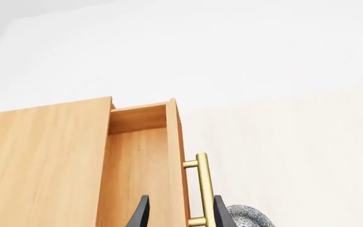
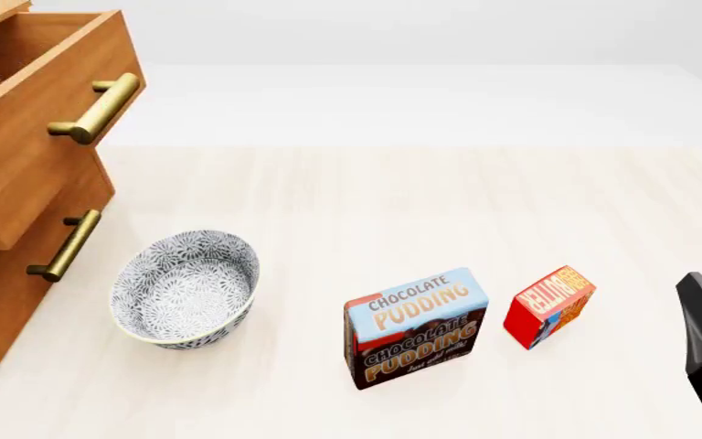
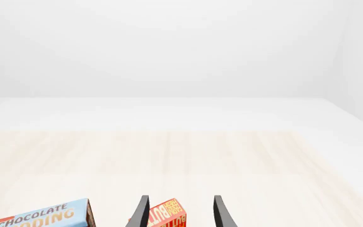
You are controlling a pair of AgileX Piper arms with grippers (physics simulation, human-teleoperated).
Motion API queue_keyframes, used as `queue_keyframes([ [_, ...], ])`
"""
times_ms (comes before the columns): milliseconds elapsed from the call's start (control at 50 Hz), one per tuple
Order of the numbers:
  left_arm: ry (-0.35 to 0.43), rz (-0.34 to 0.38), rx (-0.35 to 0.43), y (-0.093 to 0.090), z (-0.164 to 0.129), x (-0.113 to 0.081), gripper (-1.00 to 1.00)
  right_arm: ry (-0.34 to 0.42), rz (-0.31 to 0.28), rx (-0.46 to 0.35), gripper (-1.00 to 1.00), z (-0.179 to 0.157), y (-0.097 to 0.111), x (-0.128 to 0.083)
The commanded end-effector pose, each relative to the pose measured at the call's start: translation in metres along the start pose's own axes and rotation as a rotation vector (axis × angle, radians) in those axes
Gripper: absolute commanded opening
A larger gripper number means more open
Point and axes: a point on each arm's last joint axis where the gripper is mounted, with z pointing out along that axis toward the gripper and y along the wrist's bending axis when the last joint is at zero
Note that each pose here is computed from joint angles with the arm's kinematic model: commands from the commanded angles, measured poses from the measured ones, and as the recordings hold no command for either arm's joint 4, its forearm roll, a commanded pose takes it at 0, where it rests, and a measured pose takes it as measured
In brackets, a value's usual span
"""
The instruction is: Put the butter at the back in the top drawer of the cabinet and close it.
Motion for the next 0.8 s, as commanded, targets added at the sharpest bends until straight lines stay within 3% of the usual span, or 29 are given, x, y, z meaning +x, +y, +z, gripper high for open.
queue_keyframes([
  [20, 0.027, -0.015, 0.001, 0.000, 0.013, 0.006, 1.00, 0.000, 0.000, 0.000, 1.00, 0.000, 0.000, 0.000],
  [800, 0.062, -0.100, 0.032, -0.009, 0.041, 0.011, 1.00, 0.000, 0.000, 0.000, 1.00, 0.000, 0.000, 0.000],
])
